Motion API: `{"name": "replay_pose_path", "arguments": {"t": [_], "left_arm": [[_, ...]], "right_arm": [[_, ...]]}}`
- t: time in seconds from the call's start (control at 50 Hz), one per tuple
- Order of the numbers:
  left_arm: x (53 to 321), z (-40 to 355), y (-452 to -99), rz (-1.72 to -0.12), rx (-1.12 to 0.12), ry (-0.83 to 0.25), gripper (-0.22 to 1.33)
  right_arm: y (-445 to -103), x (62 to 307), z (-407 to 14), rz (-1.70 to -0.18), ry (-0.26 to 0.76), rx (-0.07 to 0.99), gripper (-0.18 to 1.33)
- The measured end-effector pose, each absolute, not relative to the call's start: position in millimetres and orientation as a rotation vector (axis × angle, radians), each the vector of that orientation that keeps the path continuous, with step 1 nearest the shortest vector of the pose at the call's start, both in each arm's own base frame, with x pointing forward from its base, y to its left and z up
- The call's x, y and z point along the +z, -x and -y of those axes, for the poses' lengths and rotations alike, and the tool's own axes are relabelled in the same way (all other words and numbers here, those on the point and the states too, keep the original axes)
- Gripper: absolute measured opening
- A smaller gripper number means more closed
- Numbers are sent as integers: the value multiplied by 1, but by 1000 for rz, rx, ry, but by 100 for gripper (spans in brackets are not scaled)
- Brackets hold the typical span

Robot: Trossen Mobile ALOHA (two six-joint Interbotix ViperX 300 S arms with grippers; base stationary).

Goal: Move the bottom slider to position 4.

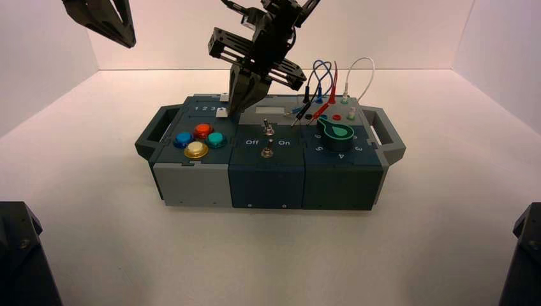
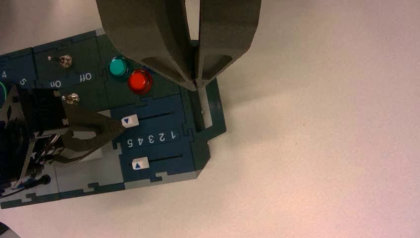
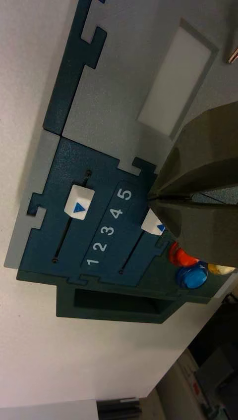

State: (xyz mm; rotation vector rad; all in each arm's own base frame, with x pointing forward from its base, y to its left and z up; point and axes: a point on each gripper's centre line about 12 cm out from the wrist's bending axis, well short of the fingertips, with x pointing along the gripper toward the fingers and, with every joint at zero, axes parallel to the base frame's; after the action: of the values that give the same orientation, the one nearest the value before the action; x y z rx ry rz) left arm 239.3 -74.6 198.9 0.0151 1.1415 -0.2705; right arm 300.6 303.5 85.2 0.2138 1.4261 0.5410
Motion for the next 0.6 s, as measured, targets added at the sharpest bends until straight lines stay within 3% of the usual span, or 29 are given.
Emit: {"name": "replay_pose_path", "arguments": {"t": [0.6], "left_arm": [[199, 75, -239, -1143, -270, -14, -16]], "right_arm": [[-301, 84, -307, -1430, -219, 543, -14]]}}
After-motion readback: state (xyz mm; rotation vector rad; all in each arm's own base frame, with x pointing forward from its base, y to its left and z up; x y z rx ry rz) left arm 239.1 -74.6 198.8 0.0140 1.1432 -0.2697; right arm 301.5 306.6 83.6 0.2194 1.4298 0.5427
